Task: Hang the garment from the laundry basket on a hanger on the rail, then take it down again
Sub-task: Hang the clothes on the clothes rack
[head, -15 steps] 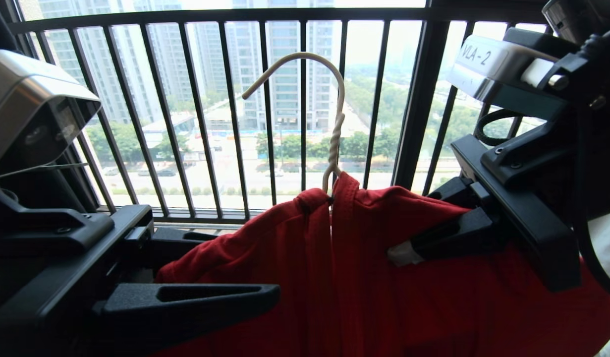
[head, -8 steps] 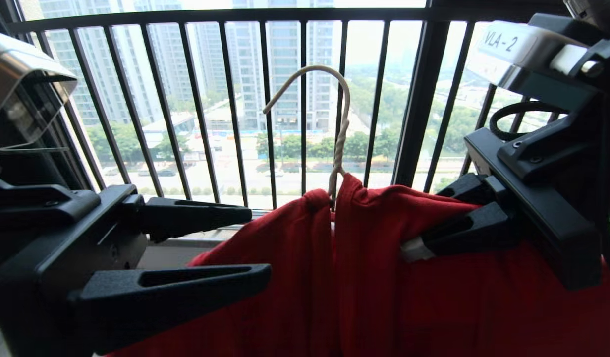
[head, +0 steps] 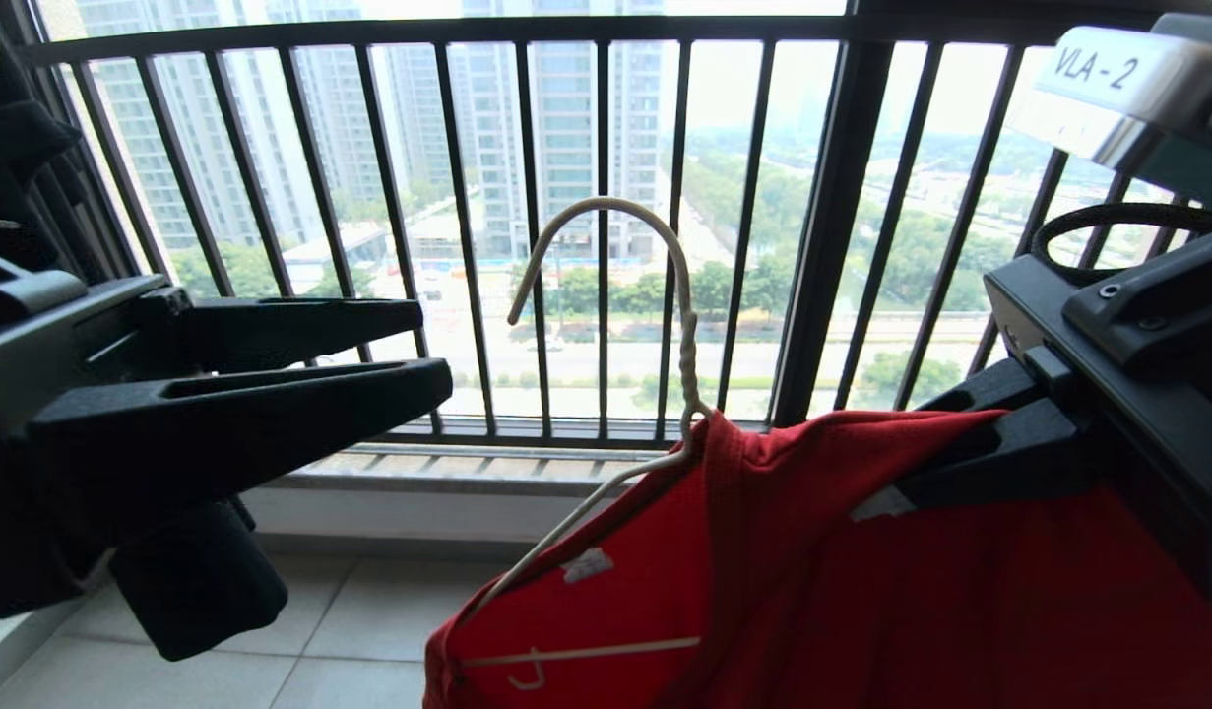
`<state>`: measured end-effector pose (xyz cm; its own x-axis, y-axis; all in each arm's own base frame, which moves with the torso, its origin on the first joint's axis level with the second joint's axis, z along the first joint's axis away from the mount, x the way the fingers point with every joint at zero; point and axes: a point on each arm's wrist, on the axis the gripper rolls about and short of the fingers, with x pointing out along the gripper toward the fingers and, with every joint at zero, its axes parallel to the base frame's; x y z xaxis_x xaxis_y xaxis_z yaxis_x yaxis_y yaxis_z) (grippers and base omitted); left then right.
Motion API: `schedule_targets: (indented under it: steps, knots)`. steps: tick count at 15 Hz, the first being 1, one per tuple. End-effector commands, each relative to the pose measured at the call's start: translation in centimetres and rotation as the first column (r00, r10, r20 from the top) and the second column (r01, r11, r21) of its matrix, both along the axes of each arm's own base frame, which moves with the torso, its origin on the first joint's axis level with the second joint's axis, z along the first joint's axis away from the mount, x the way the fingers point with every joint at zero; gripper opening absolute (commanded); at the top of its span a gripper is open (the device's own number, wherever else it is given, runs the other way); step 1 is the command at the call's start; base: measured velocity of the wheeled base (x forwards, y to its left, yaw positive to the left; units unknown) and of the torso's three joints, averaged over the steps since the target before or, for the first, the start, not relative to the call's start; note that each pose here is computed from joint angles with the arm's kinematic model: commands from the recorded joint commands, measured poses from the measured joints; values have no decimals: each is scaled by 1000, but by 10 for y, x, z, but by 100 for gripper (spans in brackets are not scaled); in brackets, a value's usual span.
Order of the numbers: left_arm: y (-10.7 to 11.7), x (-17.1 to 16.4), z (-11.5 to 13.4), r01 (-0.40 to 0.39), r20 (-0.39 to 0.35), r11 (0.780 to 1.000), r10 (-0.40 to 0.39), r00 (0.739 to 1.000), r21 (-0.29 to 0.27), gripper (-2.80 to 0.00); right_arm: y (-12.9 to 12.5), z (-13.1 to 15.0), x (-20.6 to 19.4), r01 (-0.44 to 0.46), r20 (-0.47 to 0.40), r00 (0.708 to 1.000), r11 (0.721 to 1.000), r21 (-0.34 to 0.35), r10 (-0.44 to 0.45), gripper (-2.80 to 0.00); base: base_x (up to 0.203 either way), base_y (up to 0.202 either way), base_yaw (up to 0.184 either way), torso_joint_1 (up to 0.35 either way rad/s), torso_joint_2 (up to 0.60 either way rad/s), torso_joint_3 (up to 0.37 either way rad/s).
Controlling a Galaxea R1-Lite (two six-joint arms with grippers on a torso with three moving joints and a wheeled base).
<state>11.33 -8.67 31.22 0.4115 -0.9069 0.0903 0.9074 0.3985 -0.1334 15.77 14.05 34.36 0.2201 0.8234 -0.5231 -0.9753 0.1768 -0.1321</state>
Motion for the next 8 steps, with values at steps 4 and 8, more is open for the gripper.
schedule_targets:
  steps: [4, 8]
  knots:
    - [7, -7, 7, -13, 29, 1000, 14, 999, -22, -280, -4, 1, 0, 15, -1, 1000, 1000, 2, -15, -280, 0, 0, 0, 0, 0, 0]
    - [14, -5, 17, -64, 18, 996, 65, 998, -63, -280, -8, 4, 5, 49, 14, 999, 998, 27, -50, -280, 0, 0, 0, 0, 0, 0]
